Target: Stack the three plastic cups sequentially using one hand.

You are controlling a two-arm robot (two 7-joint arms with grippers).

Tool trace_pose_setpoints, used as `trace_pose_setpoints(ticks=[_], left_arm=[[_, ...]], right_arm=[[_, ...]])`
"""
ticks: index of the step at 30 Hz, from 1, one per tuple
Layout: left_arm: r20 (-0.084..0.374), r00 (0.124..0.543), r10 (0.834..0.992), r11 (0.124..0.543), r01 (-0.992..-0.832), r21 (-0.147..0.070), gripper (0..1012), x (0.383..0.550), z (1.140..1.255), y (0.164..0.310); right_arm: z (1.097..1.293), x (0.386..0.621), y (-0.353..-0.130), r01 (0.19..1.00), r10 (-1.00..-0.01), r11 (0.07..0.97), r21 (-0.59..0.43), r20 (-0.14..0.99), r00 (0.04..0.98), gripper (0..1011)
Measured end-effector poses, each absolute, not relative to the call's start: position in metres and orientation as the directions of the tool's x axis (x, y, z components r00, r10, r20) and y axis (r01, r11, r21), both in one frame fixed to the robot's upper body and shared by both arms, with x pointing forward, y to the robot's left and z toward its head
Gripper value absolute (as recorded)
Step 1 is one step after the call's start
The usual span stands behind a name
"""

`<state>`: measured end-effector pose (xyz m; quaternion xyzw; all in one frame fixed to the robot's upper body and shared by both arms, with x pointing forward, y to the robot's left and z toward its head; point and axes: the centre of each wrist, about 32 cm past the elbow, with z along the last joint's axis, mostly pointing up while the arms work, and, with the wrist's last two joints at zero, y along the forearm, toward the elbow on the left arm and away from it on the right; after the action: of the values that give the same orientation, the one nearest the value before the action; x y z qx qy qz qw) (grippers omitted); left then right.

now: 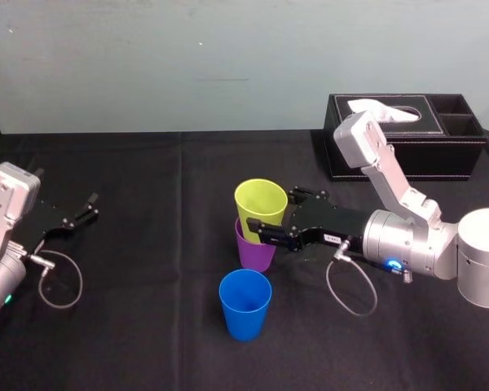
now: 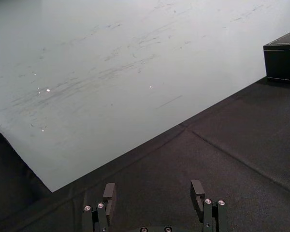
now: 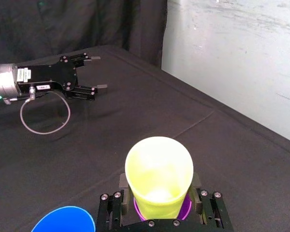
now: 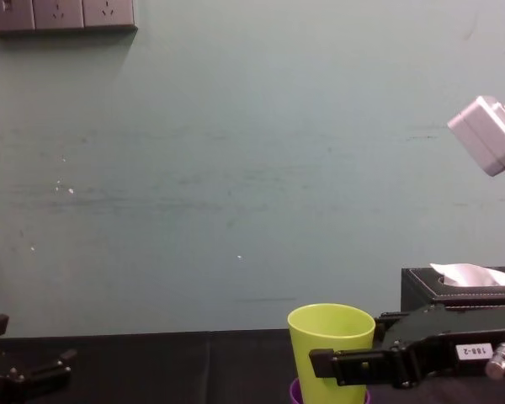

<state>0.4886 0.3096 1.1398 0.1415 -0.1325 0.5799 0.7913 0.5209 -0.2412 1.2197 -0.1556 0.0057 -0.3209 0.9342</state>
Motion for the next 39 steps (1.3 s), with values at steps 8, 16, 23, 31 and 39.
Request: trace_pose_setpoints(ticks=[8, 16, 23, 31, 39], left_arm=[[0.374, 0.292, 0.880, 0.287, -0.955, 0.070, 1010, 0.4886, 1.1398, 0.3097], [0.374, 0.292, 0.880, 0.287, -0.955, 0.070, 1010, 0.4886, 1.1398, 0.3096], [0.374, 0.292, 0.880, 0.287, -0.955, 0.070, 1010, 0.4886, 1.1398, 0.3097], [0.374, 0.292, 0.880, 0.287, -0.955, 0.070, 1010, 0.4886, 1.1398, 0.3097], [0.374, 0.292, 0.880, 0.287, -0.955, 0.070, 1010, 0.4886, 1.1398, 0.3097]], right_arm=[[1.2197, 0.5209, -0.2414, 0.598, -0.601, 0.746, -0.294, 0.089, 0.794, 729], [1.2200, 0.5209, -0.2415, 0.598, -0.601, 0.746, -0.294, 0.090, 0.794, 789], [1.2201, 0.5208, -0.2416, 0.597, -0.601, 0.746, -0.294, 0.090, 0.794, 960], [1.2203, 0.5208, -0.2416, 0.597, -0.601, 0.746, -0.294, 0.089, 0.794, 1004], [1.2203, 0.5207, -0.2416, 0.597, -0.601, 0.746, -0.294, 0.089, 0.794, 1004]])
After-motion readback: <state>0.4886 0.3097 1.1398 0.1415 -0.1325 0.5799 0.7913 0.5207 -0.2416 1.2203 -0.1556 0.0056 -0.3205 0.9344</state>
